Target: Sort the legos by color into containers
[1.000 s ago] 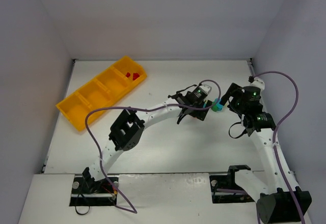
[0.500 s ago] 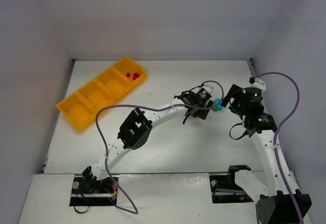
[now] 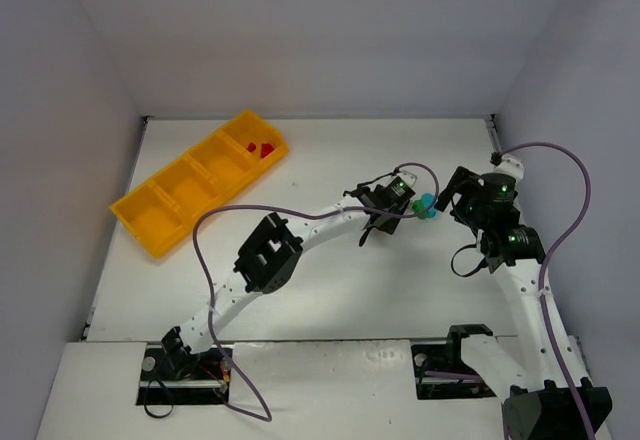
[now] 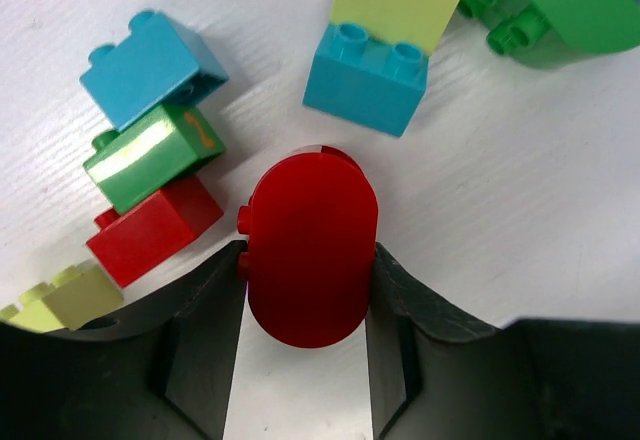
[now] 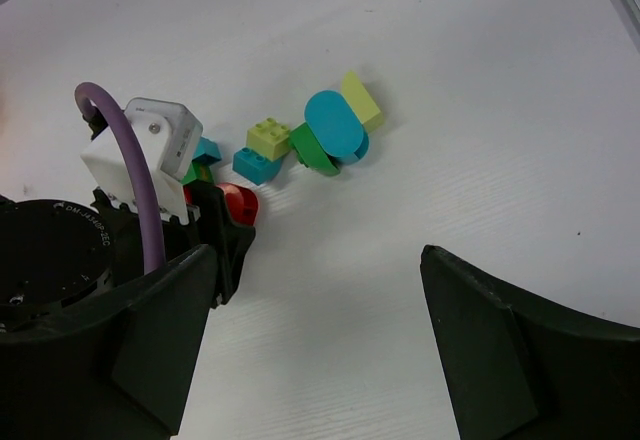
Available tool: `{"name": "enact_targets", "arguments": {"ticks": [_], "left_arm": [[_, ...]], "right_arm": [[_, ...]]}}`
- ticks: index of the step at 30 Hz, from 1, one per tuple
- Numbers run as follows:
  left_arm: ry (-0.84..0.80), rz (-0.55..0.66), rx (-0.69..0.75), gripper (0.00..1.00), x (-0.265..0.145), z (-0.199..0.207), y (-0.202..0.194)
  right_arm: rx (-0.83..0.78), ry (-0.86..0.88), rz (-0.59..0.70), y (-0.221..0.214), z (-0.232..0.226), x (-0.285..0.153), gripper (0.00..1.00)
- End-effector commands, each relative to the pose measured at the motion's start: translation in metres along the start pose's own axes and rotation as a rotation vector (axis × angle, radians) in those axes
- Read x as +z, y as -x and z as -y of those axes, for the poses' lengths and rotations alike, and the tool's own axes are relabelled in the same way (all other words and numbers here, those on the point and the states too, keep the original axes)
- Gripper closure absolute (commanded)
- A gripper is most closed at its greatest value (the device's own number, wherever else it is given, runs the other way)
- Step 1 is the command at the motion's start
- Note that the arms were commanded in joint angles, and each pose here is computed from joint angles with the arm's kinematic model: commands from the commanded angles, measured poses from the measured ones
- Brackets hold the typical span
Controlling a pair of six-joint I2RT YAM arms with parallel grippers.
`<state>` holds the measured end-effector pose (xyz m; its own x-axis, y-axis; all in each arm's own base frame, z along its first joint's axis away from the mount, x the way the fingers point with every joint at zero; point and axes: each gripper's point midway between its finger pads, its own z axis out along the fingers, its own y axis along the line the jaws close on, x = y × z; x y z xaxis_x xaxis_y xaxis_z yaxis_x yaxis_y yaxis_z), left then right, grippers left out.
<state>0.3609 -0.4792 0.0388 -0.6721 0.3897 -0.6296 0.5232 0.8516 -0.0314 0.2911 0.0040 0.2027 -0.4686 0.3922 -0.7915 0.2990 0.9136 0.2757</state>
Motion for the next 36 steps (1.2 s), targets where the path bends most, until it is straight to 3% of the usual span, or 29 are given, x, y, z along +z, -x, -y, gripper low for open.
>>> {"name": "enact_targets", "arguments": {"ticks": [1,3,8,13,19,26,32,36], "left_arm": [[-0.024,0.140,-0.014,0.82,-0.059,-0.001,0.056],[-0.025,0.145,-0.008,0.88,-0.073,-0.004,0.059],[-0.023,0.209,-0.008,0.91,-0.144,-0.026,0.089],[0.065,0.246,-0.069,0.91,-0.184,-0.101,0.115],[0.239,0.251,-0.197,0.91,-0.181,-0.228,0.128],[0.439,0.264,-0.253,0.91,-0.158,-0.342,0.138],[0.542,0.256,-0.294,0.90,-0.131,-0.398,0.134],[0.569,0.254,-0.308,0.77,-0.119,-0.422,0.129]], "right_arm": [[0.004,-0.002,0.061,0.015,0.000,-0.003,0.21],[0.005,-0.002,0.068,0.017,0.000,-0.005,0.21],[0.000,-0.005,0.069,0.017,0.000,-0.005,0.21],[-0.003,-0.010,0.058,0.015,0.001,-0.001,0.21],[-0.015,-0.003,0.058,0.018,-0.001,0.000,0.21],[-0.020,0.007,0.032,0.016,-0.005,0.007,0.21],[-0.025,0.013,0.024,0.016,-0.007,0.008,0.20],[-0.028,0.012,0.017,0.014,-0.007,0.010,0.20]]}}
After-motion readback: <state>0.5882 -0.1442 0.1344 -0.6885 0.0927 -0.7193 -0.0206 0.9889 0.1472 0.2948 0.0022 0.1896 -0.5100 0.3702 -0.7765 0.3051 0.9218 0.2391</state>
